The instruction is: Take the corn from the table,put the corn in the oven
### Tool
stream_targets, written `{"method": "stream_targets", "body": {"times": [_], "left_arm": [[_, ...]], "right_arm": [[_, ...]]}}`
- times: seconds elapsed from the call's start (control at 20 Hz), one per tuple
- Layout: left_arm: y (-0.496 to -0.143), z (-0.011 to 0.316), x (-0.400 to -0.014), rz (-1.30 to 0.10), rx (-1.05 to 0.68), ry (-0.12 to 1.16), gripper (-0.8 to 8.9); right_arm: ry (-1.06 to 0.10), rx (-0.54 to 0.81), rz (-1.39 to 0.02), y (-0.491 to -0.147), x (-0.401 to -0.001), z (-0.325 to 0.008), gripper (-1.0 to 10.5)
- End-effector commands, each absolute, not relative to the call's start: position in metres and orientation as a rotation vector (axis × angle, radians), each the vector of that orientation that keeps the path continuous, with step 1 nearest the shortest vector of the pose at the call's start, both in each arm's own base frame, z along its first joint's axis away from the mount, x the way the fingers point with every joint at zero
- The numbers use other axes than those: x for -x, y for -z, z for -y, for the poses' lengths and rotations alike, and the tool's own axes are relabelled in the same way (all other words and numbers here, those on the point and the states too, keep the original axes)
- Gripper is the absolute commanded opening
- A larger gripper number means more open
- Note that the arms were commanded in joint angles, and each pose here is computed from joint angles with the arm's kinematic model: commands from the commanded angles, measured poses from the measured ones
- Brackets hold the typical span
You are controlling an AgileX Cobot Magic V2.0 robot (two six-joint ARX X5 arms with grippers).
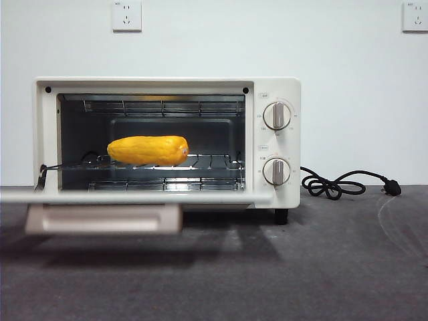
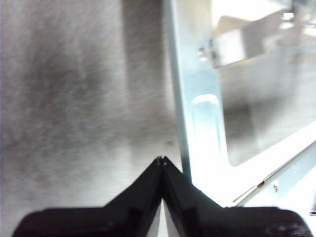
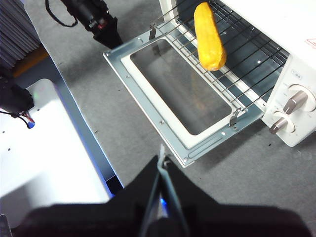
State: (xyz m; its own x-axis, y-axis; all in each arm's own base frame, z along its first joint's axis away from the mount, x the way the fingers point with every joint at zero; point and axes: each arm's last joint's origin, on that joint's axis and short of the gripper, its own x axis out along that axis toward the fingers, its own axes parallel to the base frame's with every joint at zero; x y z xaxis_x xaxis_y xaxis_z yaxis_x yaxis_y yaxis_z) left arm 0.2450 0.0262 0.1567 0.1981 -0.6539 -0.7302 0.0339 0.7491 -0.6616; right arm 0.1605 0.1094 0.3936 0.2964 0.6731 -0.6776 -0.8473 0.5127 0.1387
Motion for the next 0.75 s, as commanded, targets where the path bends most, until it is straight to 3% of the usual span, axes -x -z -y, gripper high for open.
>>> {"method": "stream_targets", "body": {"times": [0.05, 0.55, 0.75], "left_arm": [[-0.171, -0.028, -0.254, -1.216, 0.618, 0.618, -0.08], [-0.237, -0.038, -0.302, -0.951, 0.584, 0.606, -0.08], [-0.251, -0.033, -0.303, -0.954, 0.608, 0.618, -0.08]], "right_arm": [[-1.033, 0.274, -0.751, -0.392, -0.162, -0.11, -0.1], [-1.033, 0.275, -0.751, -0.392, -0.162, -0.11, -0.1], [-1.007, 0.289, -0.753, -0.391, -0.163, -0.11, -0.1]]}}
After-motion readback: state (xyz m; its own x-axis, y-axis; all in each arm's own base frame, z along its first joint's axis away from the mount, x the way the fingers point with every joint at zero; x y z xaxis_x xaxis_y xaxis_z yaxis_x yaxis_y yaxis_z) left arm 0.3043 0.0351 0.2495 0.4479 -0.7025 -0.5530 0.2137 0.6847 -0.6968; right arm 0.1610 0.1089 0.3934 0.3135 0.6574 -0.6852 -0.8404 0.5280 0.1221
